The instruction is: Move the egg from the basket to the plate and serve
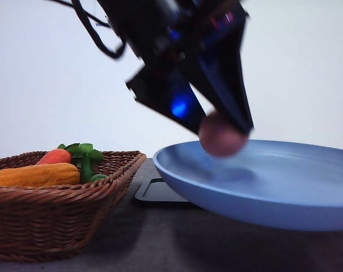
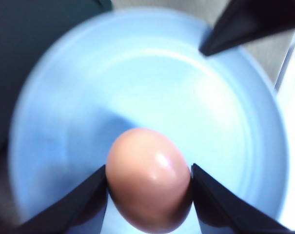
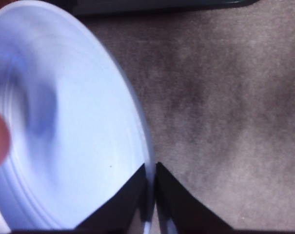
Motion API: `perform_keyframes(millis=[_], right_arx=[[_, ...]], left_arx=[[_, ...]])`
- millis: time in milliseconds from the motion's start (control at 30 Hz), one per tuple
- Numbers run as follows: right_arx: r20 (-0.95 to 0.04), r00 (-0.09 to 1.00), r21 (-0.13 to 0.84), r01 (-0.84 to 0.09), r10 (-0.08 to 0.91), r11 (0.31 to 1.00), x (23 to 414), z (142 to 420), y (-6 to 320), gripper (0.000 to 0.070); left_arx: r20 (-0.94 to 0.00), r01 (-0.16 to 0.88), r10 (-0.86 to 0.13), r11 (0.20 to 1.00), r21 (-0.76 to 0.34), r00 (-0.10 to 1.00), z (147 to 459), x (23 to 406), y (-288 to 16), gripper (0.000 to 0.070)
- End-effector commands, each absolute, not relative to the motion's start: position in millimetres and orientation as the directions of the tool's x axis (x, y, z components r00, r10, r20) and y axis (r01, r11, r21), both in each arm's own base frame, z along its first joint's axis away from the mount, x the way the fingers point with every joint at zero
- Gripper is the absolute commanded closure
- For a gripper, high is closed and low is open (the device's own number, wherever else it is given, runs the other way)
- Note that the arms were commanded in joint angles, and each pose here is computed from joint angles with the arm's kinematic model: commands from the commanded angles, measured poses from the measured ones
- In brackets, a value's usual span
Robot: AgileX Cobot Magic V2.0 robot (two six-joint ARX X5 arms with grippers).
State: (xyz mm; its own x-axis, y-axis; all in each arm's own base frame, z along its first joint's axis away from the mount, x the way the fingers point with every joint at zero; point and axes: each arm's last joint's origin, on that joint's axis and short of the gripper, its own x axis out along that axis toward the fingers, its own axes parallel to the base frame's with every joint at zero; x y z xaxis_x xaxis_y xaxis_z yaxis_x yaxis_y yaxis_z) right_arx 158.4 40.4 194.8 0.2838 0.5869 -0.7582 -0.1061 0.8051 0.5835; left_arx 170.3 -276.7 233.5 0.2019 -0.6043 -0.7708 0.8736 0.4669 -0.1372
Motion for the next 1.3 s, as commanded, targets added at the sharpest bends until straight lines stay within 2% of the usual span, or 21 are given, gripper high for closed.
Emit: perform_keyframes(millis=[0,200,267,400,567,767,967,1267], right_arx=[[-0.752,0.281,0.592,-0.111,0.596,0.798,159,195,41,0.0700],[-0.753,0.278,0.592,-0.108,0.596,0.799,159,195,41,0.0700],[-0.753,0.278,0.592,-0.109,0.596,0.799,159,195,41,0.0700],[-0.752,0.274,0.596,-0.107,0.600,0.796,159,194,41,0.0700],[-0.737,0.262,0.620,-0.105,0.623,0.778,159,195,42,0.0700],[-0.732,0.278,0.624,-0.095,0.623,0.776,165,203,42,0.0700],[-0.741,0.278,0.613,-0.091,0.611,0.785,191,211,41,0.0700],[-0.754,0.291,0.603,-0.050,0.589,0.796,258,210,35,0.0700]], left_arx=[[-0.772,0.888,-0.603,0.444,-0.118,0.199,228,171,-284,0.0528],[-0.795,0.886,-0.579,0.448,-0.122,0.184,216,174,-289,0.0523],[-0.794,0.886,-0.580,0.447,-0.122,0.184,216,174,-289,0.0474],[-0.793,0.882,-0.580,0.453,-0.128,0.183,216,173,-289,0.0309],[-0.787,0.874,-0.587,0.466,-0.139,0.188,222,172,-287,0.0297],[-0.737,0.865,-0.639,0.478,-0.154,0.222,254,164,-272,0.0297],[-0.640,0.875,-0.719,0.461,-0.146,0.272,304,144,-240,0.0297],[-0.404,0.894,-0.843,0.433,-0.118,0.355,371,105,-177,0.0297]])
